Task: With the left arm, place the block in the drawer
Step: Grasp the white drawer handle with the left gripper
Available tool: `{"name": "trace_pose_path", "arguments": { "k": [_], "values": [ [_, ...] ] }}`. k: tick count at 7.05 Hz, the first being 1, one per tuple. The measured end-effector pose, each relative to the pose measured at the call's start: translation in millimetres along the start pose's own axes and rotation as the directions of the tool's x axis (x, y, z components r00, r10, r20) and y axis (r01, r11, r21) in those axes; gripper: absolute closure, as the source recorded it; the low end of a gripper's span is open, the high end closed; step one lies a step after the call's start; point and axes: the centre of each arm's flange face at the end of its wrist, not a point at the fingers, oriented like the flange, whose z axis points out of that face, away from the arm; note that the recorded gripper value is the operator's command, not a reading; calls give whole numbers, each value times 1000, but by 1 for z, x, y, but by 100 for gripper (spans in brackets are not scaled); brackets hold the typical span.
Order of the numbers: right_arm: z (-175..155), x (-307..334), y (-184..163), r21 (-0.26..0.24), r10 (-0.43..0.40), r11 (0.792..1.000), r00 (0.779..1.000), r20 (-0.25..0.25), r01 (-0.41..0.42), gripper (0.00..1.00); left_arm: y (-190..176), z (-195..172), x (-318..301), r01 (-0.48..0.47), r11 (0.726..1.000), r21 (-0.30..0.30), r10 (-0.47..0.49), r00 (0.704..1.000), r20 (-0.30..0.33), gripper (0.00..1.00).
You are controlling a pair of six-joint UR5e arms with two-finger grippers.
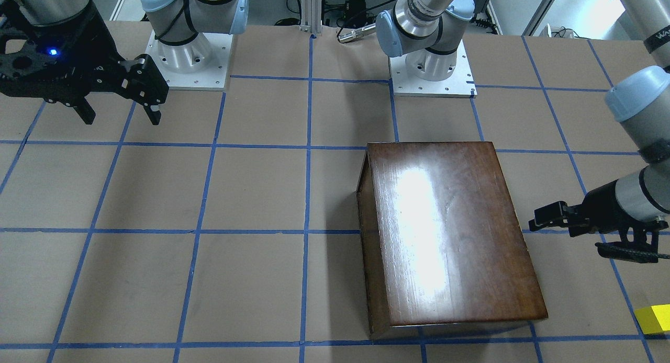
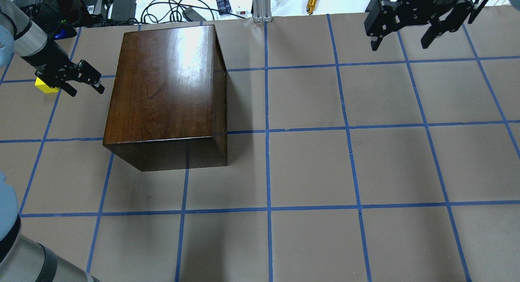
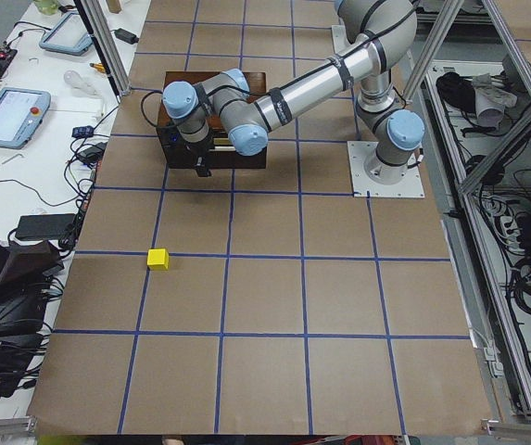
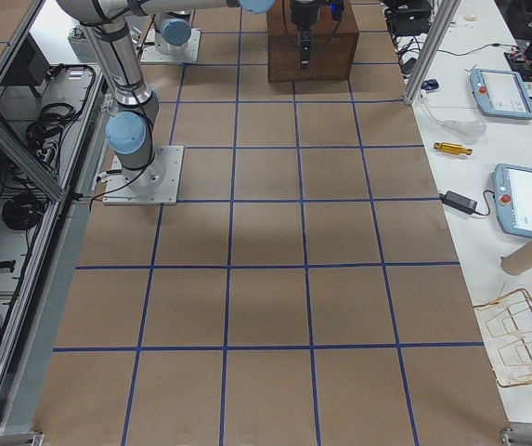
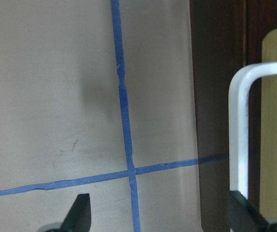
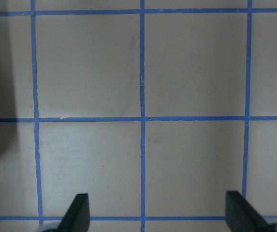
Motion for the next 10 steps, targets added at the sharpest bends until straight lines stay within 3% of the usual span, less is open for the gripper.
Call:
{"name": "trace_pose_path", "arguments": {
  "k": [3, 10],
  "values": [
    [0, 0, 0, 0, 0, 1000, 1000, 1, 0, 0, 0, 13, 6, 5, 1000, 11, -4, 997, -73, 0],
    [0, 0, 0, 0, 1, 1000, 1000, 0, -1, 0, -2, 35, 2, 10, 1000, -1, -10, 996, -92, 0]
  ]
}}
